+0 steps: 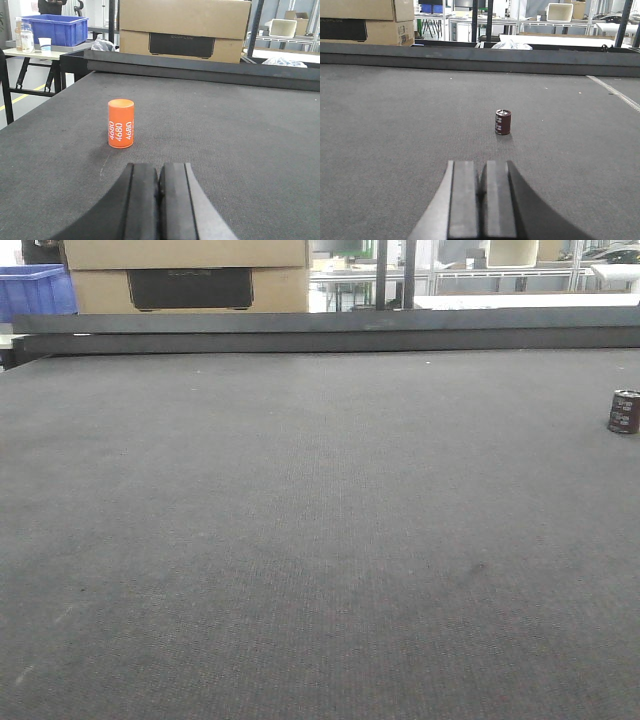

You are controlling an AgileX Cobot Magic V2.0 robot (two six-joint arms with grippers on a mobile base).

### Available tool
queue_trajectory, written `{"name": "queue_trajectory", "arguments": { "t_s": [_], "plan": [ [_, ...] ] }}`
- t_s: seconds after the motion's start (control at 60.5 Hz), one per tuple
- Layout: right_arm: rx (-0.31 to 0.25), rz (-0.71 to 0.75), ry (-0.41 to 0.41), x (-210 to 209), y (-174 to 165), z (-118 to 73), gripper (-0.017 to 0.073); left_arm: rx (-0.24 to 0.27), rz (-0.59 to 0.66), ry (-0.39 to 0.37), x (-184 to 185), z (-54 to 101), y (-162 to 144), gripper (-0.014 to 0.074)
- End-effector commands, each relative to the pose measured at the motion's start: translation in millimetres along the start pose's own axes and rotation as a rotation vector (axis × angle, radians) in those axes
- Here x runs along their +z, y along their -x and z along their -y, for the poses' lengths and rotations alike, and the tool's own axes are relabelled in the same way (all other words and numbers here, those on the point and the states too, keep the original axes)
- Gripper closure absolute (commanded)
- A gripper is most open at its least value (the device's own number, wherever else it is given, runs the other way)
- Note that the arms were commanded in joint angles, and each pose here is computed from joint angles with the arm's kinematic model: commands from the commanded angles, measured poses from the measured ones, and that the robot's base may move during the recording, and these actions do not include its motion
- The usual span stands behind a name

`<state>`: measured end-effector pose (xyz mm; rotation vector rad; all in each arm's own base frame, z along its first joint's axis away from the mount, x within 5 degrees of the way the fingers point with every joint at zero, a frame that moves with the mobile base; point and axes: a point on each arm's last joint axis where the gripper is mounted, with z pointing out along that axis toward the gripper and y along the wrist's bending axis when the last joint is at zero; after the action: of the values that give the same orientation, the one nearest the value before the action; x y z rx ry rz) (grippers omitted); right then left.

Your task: Place cylindrical capacitor in blue bin on shelf

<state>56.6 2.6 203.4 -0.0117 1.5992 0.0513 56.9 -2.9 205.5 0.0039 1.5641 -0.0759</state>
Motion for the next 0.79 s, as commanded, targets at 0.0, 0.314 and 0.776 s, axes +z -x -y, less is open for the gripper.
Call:
{"name": "queue_trajectory", "arguments": {
  "t_s": [0.0, 0.314, 0.776],
  "plan": [
    [-0.006, 0.021, 0.000, 0, 1, 0.0, 0.0721, -0.010, 0.023, -0.007, -1, 0.5, 3, 0.0704],
    [-0.006, 0.021, 0.000, 0, 1, 0.0, 0.0721, -0.010, 0.041, -0.008, -1, 0.6, 4, 0.0704],
    [-0.003, 0.201, -0.009, -2, 17, 0.9, 0.0721, -0.012, 0.247, -0.018, -3, 1.4, 24, 0.0704]
  ]
}}
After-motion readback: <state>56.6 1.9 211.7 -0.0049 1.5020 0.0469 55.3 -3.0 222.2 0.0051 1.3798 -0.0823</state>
